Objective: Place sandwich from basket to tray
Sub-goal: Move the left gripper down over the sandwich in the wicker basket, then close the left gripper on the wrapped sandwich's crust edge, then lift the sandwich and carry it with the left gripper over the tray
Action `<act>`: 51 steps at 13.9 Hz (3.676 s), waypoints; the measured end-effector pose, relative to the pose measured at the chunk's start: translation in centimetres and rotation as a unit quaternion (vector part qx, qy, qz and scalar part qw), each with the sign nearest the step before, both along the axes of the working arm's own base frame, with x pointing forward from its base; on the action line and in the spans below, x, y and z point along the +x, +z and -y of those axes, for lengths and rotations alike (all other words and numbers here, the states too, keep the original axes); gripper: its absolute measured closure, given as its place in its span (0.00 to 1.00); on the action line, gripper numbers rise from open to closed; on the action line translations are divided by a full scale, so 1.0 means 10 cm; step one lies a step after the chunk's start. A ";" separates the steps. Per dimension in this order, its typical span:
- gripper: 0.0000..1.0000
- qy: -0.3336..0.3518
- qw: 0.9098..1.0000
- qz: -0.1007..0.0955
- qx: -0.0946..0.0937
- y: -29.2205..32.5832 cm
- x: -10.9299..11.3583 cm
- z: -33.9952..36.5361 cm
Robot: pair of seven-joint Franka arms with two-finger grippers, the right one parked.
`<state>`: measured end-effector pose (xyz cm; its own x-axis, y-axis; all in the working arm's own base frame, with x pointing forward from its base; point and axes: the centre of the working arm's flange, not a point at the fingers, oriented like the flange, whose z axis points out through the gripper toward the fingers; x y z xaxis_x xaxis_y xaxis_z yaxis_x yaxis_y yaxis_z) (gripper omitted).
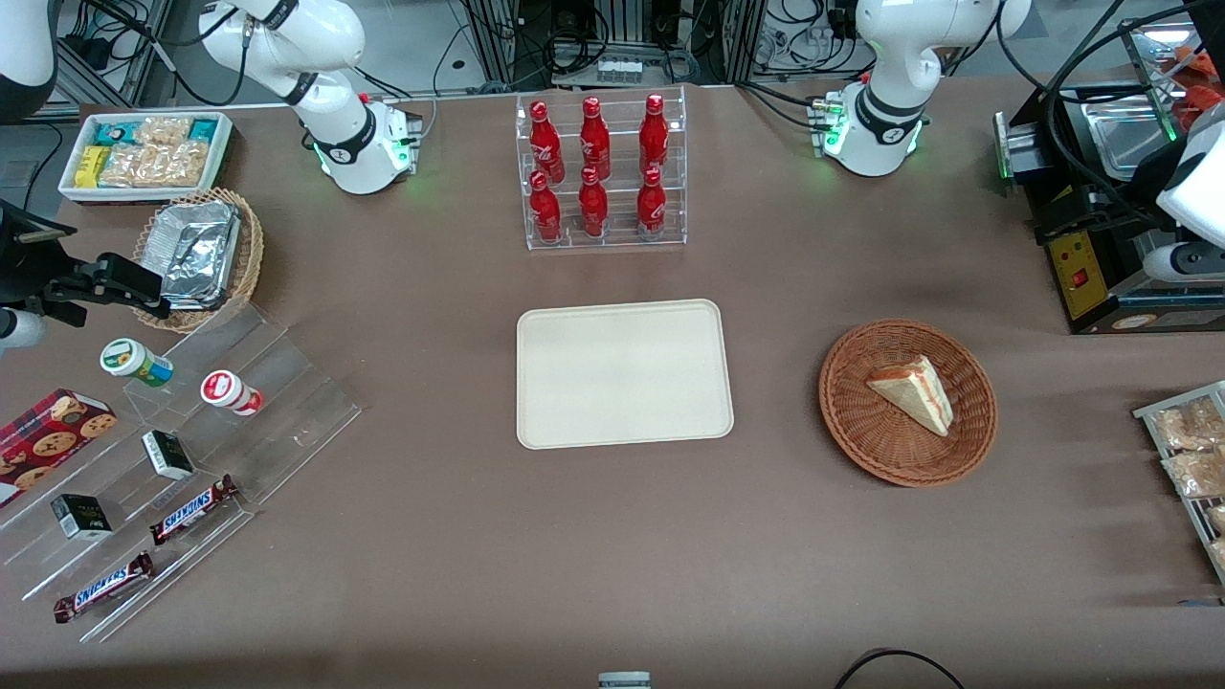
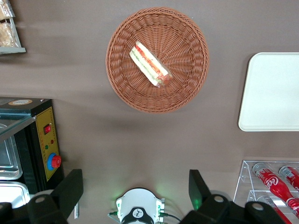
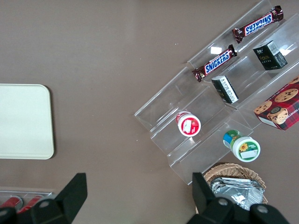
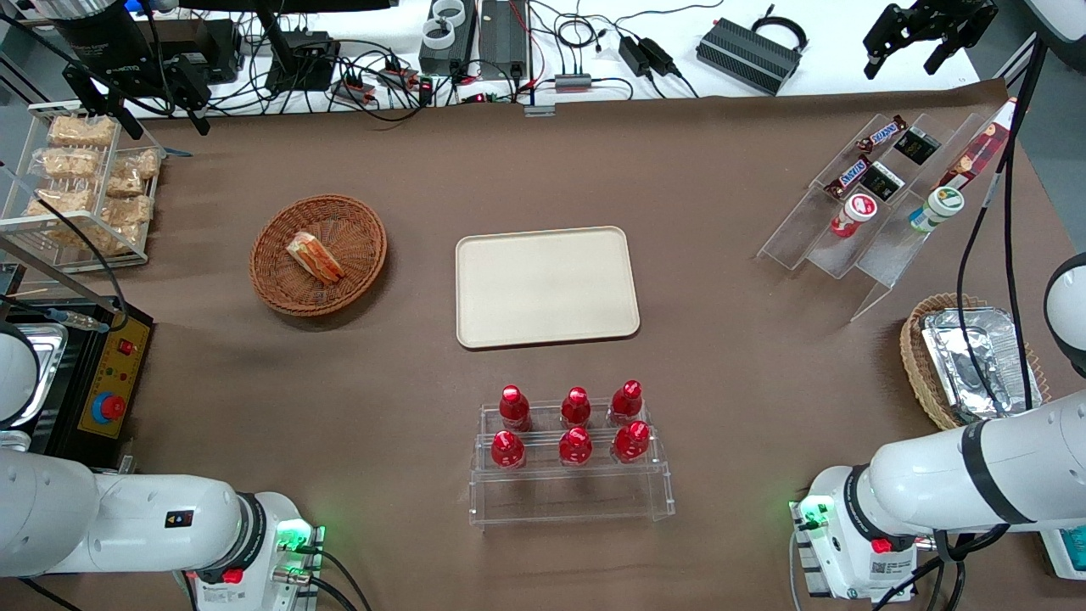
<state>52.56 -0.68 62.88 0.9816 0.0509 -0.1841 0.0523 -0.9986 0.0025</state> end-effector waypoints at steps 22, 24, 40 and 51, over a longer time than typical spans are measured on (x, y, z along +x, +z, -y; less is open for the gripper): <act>0.00 0.311 0.947 0.079 0.031 -2.84 0.16 0.00; 0.00 0.317 0.944 0.082 0.031 -3.02 0.14 0.05; 0.39 0.350 0.932 0.082 0.034 -3.70 0.11 0.29; 0.85 0.293 0.950 0.016 0.111 -2.62 0.35 0.59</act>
<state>56.01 -6.59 36.66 0.7781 0.6235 -0.0758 0.6018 -0.7746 -0.1947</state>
